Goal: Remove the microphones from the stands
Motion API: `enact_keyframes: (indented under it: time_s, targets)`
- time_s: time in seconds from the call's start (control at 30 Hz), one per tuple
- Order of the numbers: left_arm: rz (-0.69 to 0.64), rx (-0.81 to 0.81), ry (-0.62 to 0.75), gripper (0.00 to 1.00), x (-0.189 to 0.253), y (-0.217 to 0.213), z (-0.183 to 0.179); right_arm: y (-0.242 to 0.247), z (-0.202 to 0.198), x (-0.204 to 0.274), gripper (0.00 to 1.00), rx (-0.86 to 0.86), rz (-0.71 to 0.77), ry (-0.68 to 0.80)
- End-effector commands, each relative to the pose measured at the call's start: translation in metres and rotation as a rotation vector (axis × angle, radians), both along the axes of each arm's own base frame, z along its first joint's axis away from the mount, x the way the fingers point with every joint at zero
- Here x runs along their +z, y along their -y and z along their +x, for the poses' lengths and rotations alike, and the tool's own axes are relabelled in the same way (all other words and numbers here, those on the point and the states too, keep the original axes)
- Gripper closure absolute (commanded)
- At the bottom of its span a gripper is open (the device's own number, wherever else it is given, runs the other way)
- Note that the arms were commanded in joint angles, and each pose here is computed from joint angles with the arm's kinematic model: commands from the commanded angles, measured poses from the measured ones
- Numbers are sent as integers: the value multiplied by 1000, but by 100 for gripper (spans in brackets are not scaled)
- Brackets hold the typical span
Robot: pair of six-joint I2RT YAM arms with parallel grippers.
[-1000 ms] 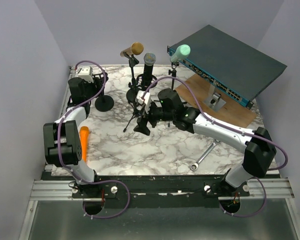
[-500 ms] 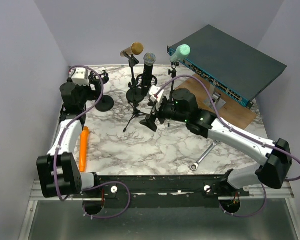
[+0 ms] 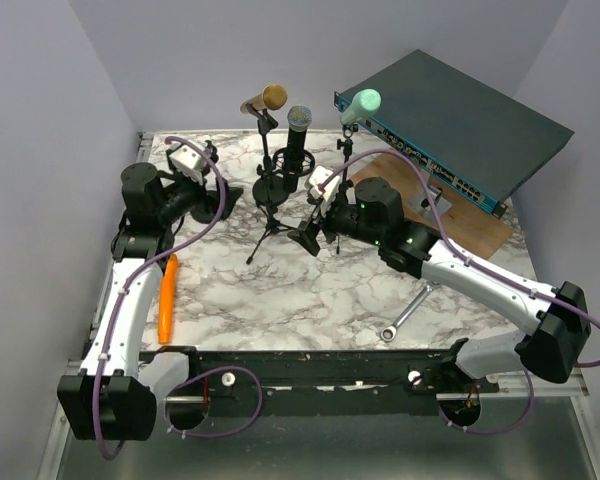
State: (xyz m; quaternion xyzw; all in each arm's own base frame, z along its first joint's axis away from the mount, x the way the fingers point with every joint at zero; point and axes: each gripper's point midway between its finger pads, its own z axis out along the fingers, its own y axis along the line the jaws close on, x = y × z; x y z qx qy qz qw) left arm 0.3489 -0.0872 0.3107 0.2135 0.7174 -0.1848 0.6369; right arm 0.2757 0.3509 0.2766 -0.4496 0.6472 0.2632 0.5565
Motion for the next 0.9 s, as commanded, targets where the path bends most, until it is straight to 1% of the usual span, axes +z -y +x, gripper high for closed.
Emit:
enact_keyframes:
  time_s: [0.0,0.1,0.3,0.4,0.47,0.57,0.77,0.83,0.87]
  targets:
    - [47,-228,-36,5,-9,51,-9,8,11,-2,7,-37,0,42]
    - [54,-296,-38,5,-10,71,1,14,10,-4,7,-32,-2,44]
    - [68,-353,-65,5,-19,96,30,20,8,-6,8,-18,8,27]
    - [74,-374,-87,9,-26,104,39,23,8,-8,8,-22,10,25]
    - [73,-380,-98,15,-32,107,44,24,8,-8,8,-24,14,24]
    - [70,-392,-118,27,-39,110,46,26,9,-8,8,-28,18,23]
    - [65,-404,-112,51,-46,111,44,24,11,-11,8,-27,19,14]
    - [54,-421,-120,62,-46,114,42,23,12,-13,8,-27,22,6]
    - [48,-430,-127,70,-45,115,40,22,11,-14,8,-26,23,1]
